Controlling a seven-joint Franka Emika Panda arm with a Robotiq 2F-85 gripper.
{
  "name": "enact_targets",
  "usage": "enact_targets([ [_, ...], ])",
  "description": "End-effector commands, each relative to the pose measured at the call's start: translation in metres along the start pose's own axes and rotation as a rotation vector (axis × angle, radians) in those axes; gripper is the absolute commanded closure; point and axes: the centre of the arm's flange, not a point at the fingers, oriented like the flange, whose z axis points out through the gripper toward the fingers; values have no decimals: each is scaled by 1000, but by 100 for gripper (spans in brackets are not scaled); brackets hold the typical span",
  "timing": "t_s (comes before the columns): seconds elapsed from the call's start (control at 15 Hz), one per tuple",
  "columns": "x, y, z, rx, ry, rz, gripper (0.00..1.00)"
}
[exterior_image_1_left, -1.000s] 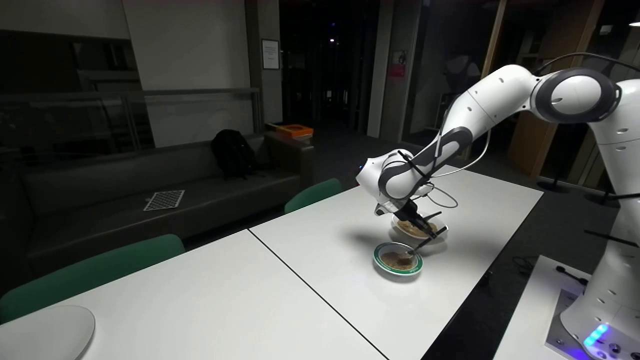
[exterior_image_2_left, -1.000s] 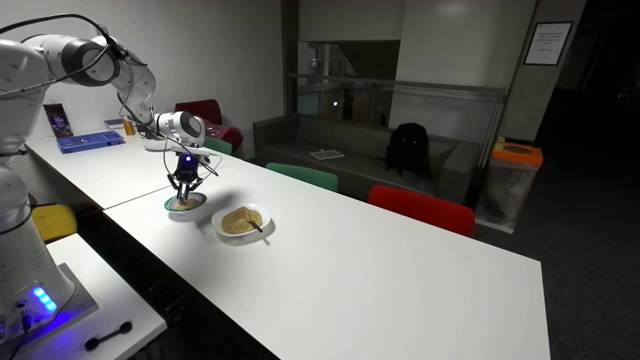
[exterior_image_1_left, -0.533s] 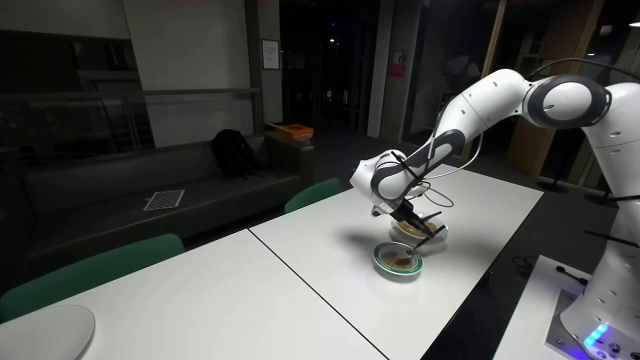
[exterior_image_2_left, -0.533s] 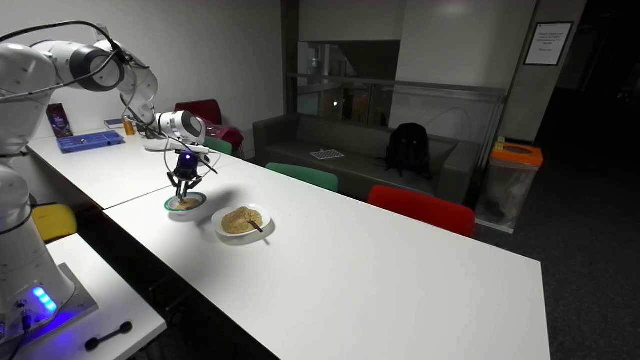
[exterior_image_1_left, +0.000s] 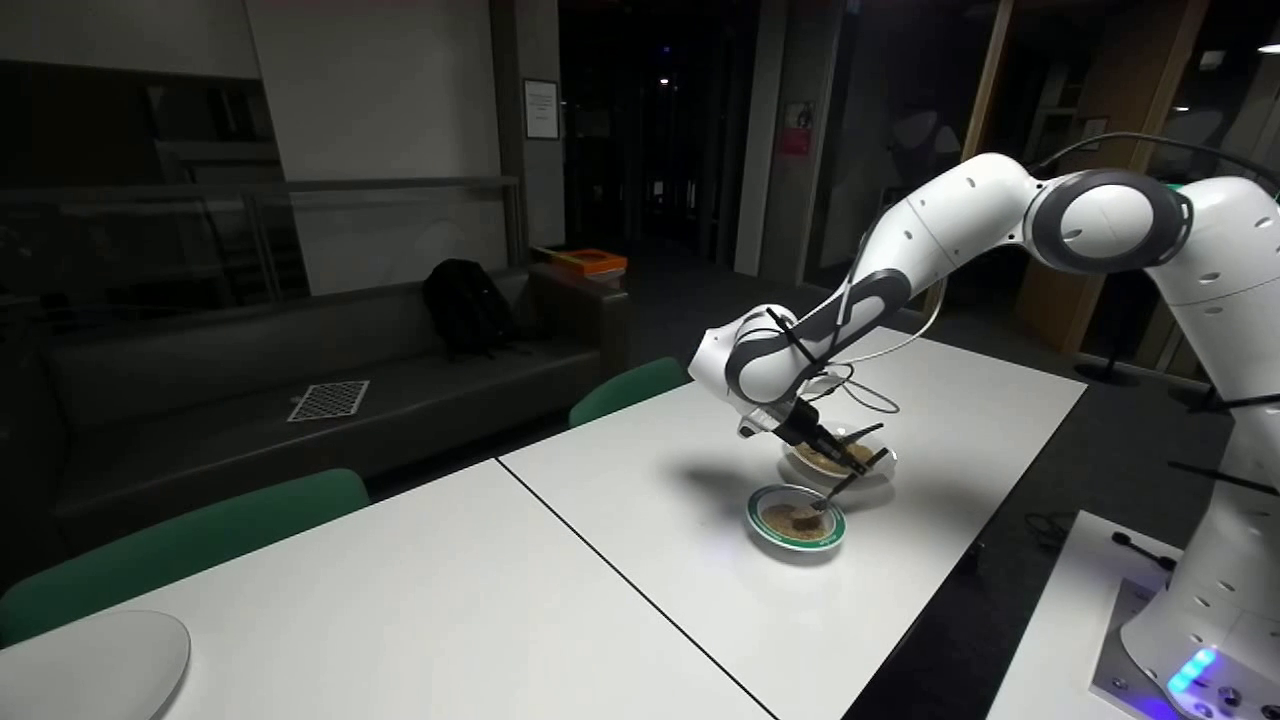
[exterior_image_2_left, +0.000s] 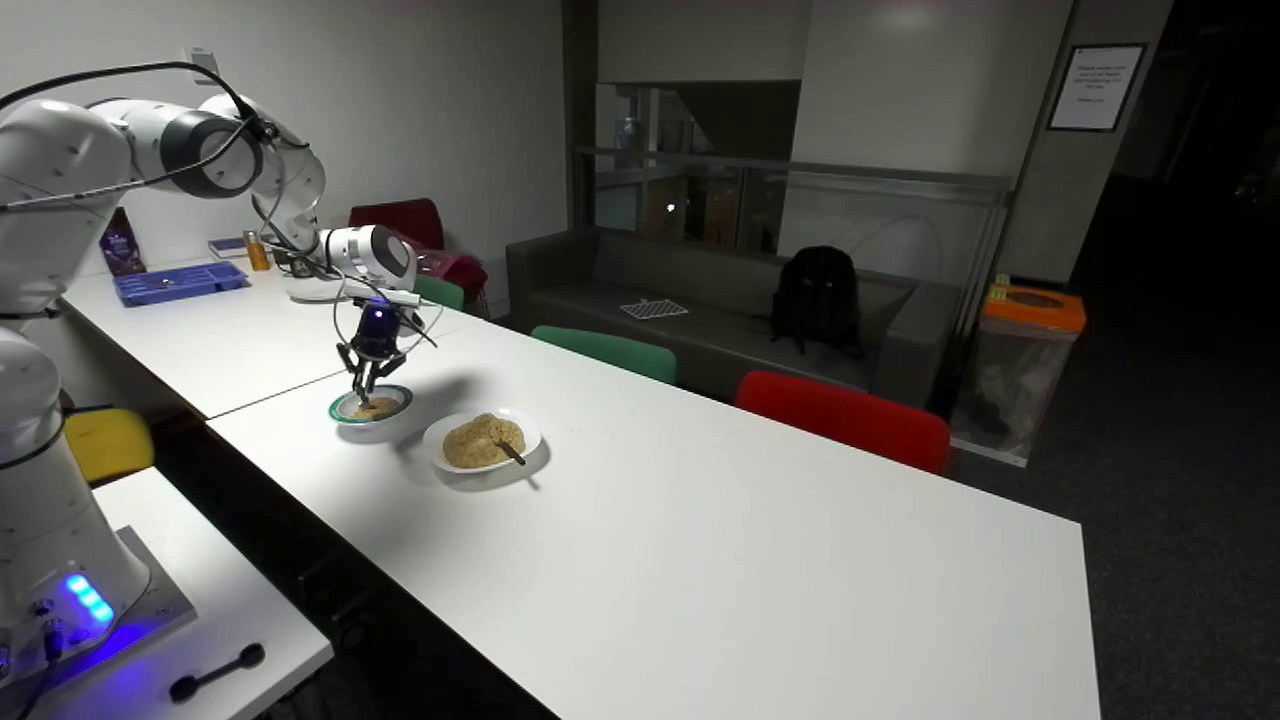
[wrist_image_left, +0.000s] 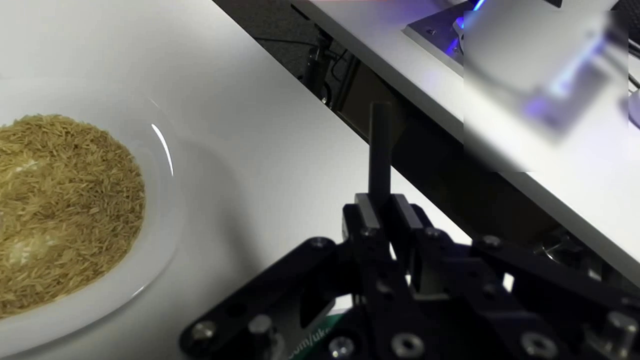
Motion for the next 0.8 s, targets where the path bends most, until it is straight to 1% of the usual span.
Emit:
enact_targets([
  [0.0, 3, 4, -14, 17, -54, 41, 97],
  [0.53, 6, 12, -19, 52, -120, 74, 97],
  [0.73, 7, 14, -20, 63, -158, 95, 97],
])
